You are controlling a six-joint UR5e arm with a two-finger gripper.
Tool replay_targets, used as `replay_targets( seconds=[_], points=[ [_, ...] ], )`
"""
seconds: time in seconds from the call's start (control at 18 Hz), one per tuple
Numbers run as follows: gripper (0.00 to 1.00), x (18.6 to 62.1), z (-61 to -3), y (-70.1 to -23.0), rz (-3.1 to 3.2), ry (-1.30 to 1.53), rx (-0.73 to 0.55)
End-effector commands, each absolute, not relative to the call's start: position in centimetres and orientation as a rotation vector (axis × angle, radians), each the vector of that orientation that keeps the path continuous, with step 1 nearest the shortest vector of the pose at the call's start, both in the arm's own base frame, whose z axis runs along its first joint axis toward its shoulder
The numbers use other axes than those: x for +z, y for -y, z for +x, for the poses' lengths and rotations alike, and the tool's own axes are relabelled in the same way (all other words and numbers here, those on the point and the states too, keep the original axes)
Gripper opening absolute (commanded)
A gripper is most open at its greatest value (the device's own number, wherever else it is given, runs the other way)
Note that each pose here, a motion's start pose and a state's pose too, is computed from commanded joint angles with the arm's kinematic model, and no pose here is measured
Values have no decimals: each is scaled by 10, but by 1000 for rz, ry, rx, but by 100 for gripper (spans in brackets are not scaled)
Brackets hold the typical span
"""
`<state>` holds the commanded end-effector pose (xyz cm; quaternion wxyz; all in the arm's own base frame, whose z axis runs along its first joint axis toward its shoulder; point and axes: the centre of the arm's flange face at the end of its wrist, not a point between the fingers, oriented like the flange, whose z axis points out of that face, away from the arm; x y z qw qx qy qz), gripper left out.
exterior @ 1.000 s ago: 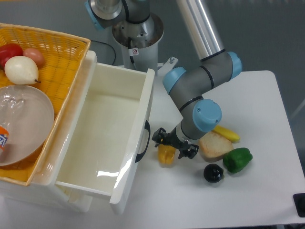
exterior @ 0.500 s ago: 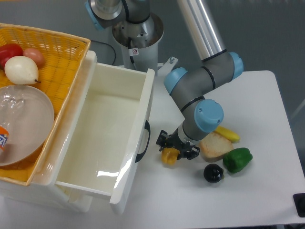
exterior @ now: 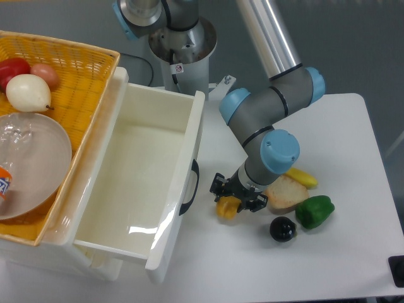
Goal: Pick up the yellow pepper
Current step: 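Lift the yellow pepper up off the table with the gripper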
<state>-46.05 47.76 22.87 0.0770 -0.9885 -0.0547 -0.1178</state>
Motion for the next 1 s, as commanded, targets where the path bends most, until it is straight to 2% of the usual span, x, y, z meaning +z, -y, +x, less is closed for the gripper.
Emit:
replay_targets(
  seconds=[0.39,0.56,1.0],
  points=[
    [8,269,-477,-482,-2942,141,-280],
    [8,286,-495,-470,-2936,124,-264],
    [8,346,-493,-448,-2922,-297,-94]
  ],
)
